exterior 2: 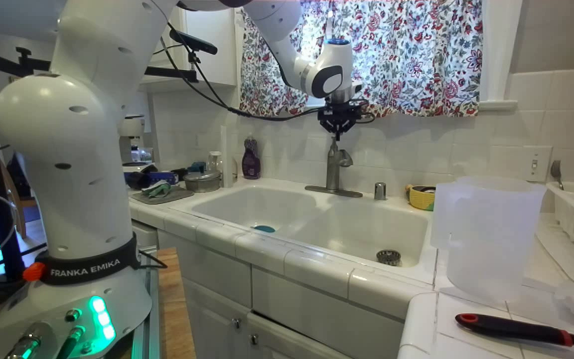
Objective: Move the faucet handle upwards
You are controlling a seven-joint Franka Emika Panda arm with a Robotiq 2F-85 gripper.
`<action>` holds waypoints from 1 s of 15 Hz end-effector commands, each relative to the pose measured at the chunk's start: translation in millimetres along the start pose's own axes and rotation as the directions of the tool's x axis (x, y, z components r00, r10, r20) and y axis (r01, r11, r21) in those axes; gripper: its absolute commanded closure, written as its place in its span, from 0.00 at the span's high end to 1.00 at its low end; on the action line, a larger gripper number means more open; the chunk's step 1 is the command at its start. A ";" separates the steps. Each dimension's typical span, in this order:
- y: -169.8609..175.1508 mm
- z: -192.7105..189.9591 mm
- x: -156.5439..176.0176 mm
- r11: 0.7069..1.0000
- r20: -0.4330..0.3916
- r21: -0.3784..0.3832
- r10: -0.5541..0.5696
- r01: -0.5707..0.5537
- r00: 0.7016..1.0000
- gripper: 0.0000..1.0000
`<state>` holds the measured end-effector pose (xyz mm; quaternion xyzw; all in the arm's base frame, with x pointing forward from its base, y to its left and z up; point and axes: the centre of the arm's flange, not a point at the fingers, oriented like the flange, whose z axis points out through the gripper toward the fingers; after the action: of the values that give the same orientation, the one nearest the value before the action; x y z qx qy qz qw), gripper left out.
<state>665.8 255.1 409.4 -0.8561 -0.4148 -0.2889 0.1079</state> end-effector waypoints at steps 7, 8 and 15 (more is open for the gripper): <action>7.8 19.2 9.1 0.998 -0.039 0.055 -0.039 0.042 0.998 0.00; 8.1 18.1 9.3 0.998 -0.045 0.049 -0.041 0.043 0.998 0.00; 15.9 2.6 19.0 1.000 -0.131 0.008 -0.024 0.026 0.991 0.00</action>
<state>679.8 258.8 412.6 -0.8405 -0.4227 -0.3191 0.1143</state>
